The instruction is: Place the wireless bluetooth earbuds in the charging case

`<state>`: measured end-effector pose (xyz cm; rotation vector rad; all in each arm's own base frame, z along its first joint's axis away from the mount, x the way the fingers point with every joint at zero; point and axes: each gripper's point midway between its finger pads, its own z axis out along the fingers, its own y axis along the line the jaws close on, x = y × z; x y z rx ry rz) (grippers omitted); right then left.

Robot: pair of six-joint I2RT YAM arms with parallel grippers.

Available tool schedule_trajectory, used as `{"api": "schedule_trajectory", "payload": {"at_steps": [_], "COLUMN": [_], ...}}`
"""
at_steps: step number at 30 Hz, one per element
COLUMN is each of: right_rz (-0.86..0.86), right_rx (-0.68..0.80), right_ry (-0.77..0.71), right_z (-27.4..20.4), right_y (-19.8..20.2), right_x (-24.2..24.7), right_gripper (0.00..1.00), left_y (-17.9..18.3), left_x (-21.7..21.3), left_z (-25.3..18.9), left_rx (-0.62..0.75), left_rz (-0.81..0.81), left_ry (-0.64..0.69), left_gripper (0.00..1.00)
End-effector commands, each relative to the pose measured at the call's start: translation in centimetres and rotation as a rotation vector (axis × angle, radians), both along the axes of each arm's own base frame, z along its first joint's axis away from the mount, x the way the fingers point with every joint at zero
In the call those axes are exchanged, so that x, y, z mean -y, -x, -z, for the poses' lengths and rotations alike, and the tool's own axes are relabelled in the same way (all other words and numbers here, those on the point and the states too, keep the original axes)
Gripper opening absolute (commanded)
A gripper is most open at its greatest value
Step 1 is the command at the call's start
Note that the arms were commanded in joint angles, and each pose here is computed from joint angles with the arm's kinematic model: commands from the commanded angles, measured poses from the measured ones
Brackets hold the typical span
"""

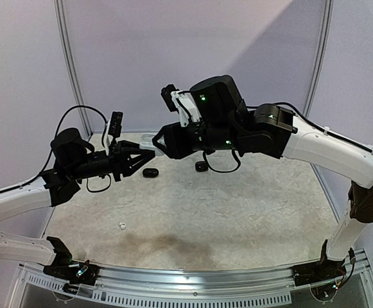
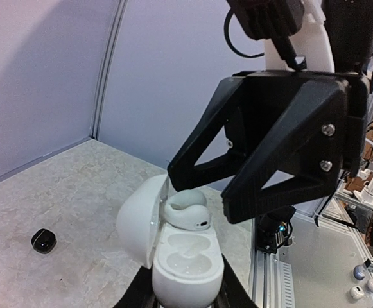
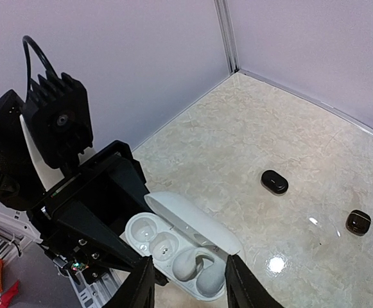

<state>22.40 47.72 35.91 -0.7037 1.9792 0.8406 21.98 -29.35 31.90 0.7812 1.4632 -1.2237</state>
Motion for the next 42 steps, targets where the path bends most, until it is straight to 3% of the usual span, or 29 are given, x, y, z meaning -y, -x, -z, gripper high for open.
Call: {"api": "schedule_trajectory", "payload": {"at_steps": [1, 23, 35, 39, 42], "right_rz": [0.024, -0.013, -0.066, -0.064, -0.053], "right_rx": [-0.008, -0.058, -0.129, -0.139, -0.149], "right_ry": [0.051, 0.08, 0.058, 0.06, 0.065], "right_z": [2.0, 4.2, 5.0, 5.4, 5.6], "right_y": [-0.7, -0.1, 1.0, 1.0, 1.1], "right_x": [0.0, -0.8, -1.5, -1.5, -1.2], "right_gripper": [0.37, 0.3, 0.21, 0.14, 0.2], "left_y": [0.3, 0.4, 0.2, 0.3, 0.2], "left_x": [-0.1, -0.1, -0.1, -0.1, -0.1], "left_z": [0.2, -0.1, -0.3, -0.4, -0.4], "left_rx": [0.016, 0.035, 0.05, 0.056, 0.06], "left_rz": [0.001, 0.002, -0.006, -0.004, -0.011], "left_ry": [-0.005, -0.004, -0.004, -0.003, -0.004], "left_gripper": [0.0, 0.0, 0.0, 0.0, 0.0]}}
